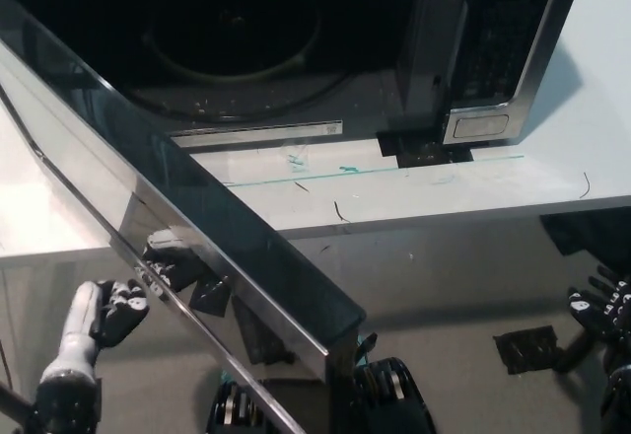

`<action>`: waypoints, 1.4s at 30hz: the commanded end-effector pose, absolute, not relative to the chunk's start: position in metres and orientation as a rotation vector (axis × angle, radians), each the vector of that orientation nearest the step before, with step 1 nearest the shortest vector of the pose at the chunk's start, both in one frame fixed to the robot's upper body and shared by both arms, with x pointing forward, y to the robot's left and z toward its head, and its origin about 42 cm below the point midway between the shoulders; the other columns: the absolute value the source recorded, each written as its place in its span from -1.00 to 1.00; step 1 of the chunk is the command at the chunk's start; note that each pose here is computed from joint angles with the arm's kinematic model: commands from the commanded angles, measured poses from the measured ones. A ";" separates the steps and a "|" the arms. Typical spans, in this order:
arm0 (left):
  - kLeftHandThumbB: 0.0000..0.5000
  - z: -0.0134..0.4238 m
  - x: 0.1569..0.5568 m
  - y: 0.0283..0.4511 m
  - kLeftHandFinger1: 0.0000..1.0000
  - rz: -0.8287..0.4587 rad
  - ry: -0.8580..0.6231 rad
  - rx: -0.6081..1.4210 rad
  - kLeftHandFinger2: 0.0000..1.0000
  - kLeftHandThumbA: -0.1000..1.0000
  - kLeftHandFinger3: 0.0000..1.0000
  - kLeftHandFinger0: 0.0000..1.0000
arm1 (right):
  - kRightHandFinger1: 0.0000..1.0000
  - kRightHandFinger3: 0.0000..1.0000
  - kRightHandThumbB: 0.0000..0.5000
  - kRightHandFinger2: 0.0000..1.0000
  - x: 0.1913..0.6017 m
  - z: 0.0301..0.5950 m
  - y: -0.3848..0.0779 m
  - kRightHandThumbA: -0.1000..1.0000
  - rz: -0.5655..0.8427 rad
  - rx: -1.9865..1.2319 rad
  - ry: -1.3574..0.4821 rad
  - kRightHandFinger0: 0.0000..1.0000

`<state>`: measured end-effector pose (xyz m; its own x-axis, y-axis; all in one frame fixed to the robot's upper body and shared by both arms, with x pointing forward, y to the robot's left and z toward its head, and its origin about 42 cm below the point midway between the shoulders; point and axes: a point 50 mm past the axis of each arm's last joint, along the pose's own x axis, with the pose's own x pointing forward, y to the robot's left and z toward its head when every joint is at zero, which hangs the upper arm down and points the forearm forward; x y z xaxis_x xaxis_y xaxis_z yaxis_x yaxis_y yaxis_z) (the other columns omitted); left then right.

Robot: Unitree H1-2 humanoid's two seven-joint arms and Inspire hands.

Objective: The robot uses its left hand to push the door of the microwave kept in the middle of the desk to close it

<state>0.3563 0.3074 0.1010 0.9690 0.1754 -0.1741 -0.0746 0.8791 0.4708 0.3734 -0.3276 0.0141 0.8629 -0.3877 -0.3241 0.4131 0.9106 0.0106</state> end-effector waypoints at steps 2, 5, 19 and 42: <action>-1.00 0.171 0.352 0.311 -1.00 -0.258 0.258 0.741 -0.92 -0.77 -0.56 -1.00 | 0.42 0.52 -1.00 0.46 0.382 0.026 -0.336 0.25 -0.452 0.071 0.250 0.53; -1.00 0.198 0.348 0.307 -1.00 -0.376 0.202 0.770 -1.00 -0.83 -0.61 -1.00 | 0.56 0.63 -1.00 0.59 0.381 0.026 -0.334 0.29 -0.446 0.067 0.257 0.67; -1.00 0.330 0.308 0.280 -1.00 -0.879 -0.072 1.065 -1.00 -0.96 -0.83 -1.00 | 0.53 0.63 -1.00 0.57 0.377 0.023 -0.337 0.26 -0.459 0.082 0.268 0.63; -1.00 0.428 0.273 0.236 -0.92 -0.723 -0.651 1.110 -0.82 -1.00 -0.36 -0.97 | 0.67 0.53 -1.00 0.64 0.366 0.013 -0.333 0.27 -0.457 0.063 0.285 0.86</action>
<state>0.2578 0.2444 0.4146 0.5540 -0.8316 -0.0397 0.3275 0.1738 0.9287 0.3592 -0.3289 0.0026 0.8466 -0.4019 -0.3489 0.4275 0.9040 -0.0042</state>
